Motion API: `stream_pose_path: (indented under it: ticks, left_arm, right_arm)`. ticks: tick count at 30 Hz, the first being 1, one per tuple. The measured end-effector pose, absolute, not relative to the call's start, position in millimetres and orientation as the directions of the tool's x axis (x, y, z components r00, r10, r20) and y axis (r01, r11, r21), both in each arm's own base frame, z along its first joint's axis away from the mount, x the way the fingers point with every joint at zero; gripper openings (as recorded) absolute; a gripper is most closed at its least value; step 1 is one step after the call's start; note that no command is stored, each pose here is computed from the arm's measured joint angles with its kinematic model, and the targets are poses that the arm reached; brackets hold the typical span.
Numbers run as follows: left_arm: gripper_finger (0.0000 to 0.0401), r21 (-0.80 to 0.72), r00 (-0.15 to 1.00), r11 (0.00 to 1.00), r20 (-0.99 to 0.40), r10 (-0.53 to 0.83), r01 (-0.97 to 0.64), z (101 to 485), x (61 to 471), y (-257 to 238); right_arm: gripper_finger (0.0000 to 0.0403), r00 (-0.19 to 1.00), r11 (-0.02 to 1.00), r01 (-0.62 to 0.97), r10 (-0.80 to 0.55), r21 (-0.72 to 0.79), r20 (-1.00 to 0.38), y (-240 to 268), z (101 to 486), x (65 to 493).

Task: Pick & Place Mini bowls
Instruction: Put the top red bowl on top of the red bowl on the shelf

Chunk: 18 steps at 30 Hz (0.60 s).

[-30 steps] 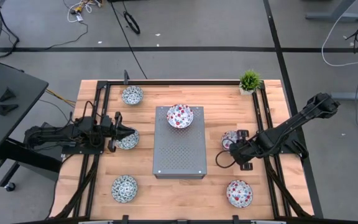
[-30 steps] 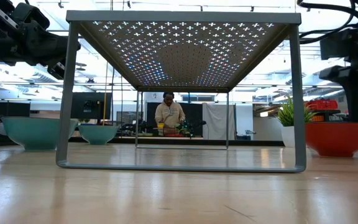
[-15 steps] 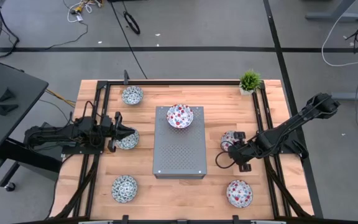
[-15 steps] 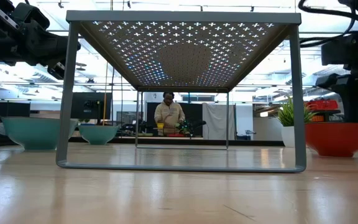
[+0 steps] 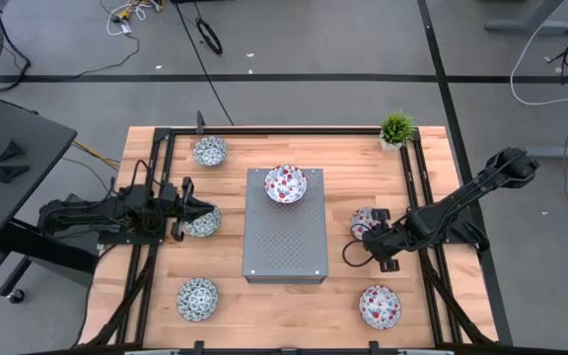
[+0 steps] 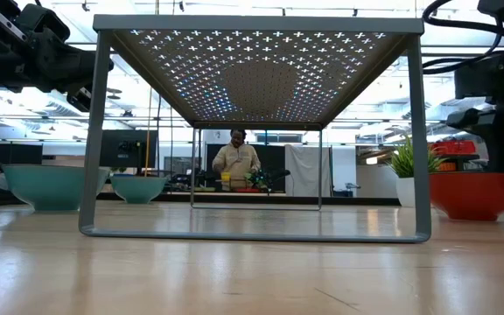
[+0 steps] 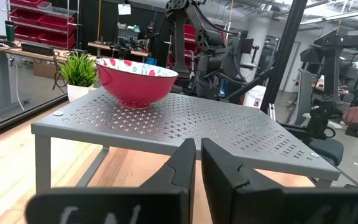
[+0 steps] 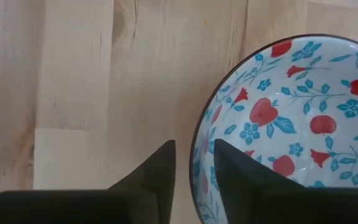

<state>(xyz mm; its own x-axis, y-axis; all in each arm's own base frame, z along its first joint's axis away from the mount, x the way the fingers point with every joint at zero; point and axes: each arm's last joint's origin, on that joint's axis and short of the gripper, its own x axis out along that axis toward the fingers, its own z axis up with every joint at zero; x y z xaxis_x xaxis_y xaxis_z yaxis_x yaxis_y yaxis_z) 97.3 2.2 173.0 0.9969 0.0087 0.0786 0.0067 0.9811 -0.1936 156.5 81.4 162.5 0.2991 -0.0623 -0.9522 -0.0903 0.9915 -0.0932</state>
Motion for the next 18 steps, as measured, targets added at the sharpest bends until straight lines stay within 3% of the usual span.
stream_pose_path:
  ticks: [10,18]
  left_arm:
    - [0.0032,-0.194,0.997,0.981,0.079,0.008,0.007,173.0,97.3,2.2]
    - [0.0032,-0.194,0.997,0.981,0.078,0.008,0.007,173.0,97.3,2.2]
  right_arm:
    - [0.002,0.312,0.991,-0.088,-0.073,-0.106,-0.947,81.4,163.3,157.4]
    - [0.001,0.315,0.99,-0.088,-0.073,-0.106,-0.946,81.4,163.7,157.6]
